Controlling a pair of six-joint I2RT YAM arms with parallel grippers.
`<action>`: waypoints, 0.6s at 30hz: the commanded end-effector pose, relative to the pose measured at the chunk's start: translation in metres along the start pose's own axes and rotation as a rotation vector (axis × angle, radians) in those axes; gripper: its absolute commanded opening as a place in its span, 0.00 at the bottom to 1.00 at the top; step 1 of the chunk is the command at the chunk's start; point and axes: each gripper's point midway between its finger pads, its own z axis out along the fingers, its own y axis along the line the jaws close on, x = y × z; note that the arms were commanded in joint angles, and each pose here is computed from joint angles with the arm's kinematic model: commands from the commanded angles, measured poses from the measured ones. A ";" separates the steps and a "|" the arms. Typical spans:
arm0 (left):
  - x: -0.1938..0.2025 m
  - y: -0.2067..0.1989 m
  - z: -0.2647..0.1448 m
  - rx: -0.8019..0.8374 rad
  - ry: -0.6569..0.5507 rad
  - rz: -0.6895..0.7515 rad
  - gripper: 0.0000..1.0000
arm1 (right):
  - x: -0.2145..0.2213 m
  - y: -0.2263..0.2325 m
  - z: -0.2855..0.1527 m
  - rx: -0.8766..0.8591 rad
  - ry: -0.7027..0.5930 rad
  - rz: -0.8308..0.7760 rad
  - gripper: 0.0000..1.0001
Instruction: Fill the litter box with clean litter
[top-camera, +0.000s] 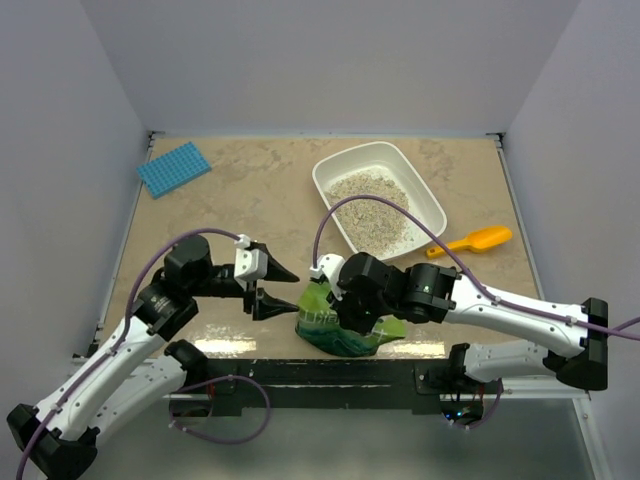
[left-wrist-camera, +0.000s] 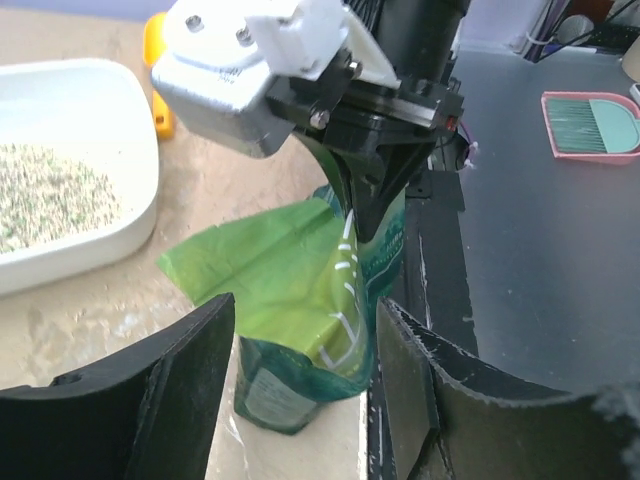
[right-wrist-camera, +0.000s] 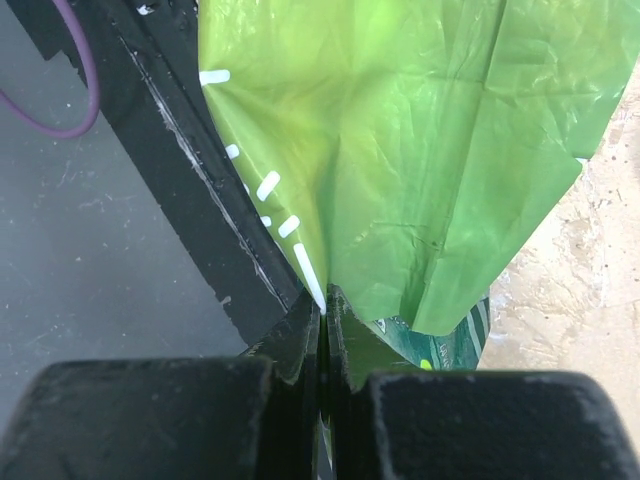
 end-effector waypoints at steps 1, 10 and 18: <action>-0.019 -0.006 0.009 0.108 -0.087 0.169 0.65 | -0.012 0.016 -0.010 -0.082 -0.074 0.028 0.00; 0.006 -0.010 0.038 0.223 -0.002 0.090 0.69 | -0.011 0.015 -0.013 -0.083 -0.090 0.025 0.00; 0.022 -0.021 0.050 0.287 0.053 0.033 0.69 | -0.007 0.012 -0.019 -0.075 -0.109 0.035 0.00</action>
